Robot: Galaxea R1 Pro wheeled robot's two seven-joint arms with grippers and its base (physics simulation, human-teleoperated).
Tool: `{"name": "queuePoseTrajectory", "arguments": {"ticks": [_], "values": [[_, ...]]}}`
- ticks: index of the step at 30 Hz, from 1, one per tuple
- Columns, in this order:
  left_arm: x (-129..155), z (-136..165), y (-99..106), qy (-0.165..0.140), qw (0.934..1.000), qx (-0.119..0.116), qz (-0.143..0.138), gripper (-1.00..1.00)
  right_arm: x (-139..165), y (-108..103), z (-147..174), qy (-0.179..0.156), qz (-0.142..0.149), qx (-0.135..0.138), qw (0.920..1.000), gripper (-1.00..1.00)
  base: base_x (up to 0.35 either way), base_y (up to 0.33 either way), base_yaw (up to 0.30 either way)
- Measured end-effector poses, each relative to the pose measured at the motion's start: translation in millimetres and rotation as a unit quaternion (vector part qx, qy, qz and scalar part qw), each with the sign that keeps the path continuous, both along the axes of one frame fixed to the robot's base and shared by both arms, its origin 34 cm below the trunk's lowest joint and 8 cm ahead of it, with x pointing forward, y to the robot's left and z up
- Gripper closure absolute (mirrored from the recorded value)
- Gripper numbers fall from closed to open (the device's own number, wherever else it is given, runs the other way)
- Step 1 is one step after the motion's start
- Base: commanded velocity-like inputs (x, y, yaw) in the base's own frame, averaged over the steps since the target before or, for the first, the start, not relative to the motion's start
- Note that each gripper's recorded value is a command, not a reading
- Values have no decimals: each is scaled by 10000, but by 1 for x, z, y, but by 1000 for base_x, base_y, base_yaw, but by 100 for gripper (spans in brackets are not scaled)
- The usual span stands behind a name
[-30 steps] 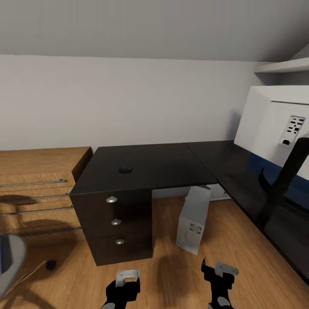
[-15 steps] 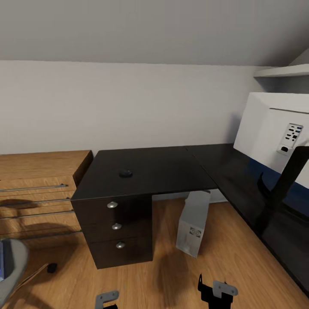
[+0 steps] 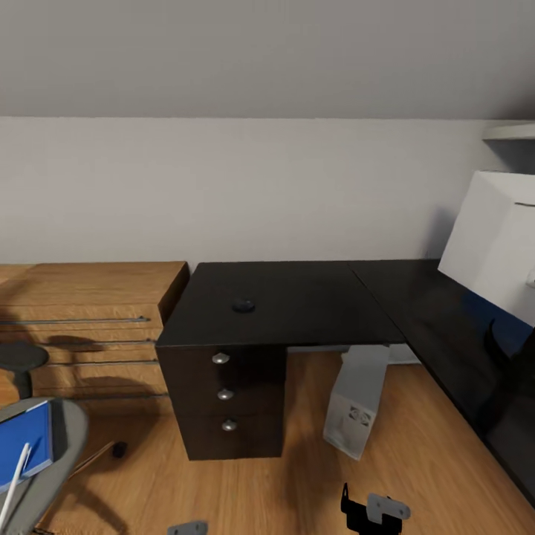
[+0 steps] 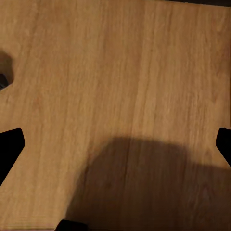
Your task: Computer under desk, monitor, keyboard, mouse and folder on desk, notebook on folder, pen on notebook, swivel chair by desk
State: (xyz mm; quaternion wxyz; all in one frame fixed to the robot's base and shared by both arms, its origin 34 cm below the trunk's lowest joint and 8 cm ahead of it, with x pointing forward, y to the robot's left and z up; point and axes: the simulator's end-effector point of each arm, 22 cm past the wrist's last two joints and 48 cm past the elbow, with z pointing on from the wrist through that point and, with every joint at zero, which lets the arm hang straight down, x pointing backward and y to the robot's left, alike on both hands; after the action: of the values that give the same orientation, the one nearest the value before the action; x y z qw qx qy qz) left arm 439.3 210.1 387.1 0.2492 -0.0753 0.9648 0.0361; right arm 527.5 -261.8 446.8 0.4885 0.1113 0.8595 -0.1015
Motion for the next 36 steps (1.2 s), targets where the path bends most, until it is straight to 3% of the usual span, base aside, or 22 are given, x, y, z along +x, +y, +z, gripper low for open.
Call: {"name": "queuePoseTrajectory", "arguments": {"ticks": [8,14,22,24,29,36], "values": [[-4,10,8,98,9999,-11,101,-100,-4,3,16,-77,-2,17,10000,-100,0,0,271],[-27,7,26,389,9989,175,174,-100,-12,5,35,-425,85,-26,9991,-100,0,0,221],[-45,10,43,590,9974,375,179,-100,-37,-4,34,-235,266,-165,9992,-100,0,0,185],[-46,10,46,536,9975,421,196,-100,-39,-7,34,-242,274,-189,9992,-100,0,0,116],[-34,17,51,60,9982,492,340,-100,-39,-8,41,-426,286,-199,9985,-100,0,0,42],[-45,13,28,98,9986,412,315,-100,-52,-1,34,-289,342,-156,9989,-100,-105,0,3]]}}
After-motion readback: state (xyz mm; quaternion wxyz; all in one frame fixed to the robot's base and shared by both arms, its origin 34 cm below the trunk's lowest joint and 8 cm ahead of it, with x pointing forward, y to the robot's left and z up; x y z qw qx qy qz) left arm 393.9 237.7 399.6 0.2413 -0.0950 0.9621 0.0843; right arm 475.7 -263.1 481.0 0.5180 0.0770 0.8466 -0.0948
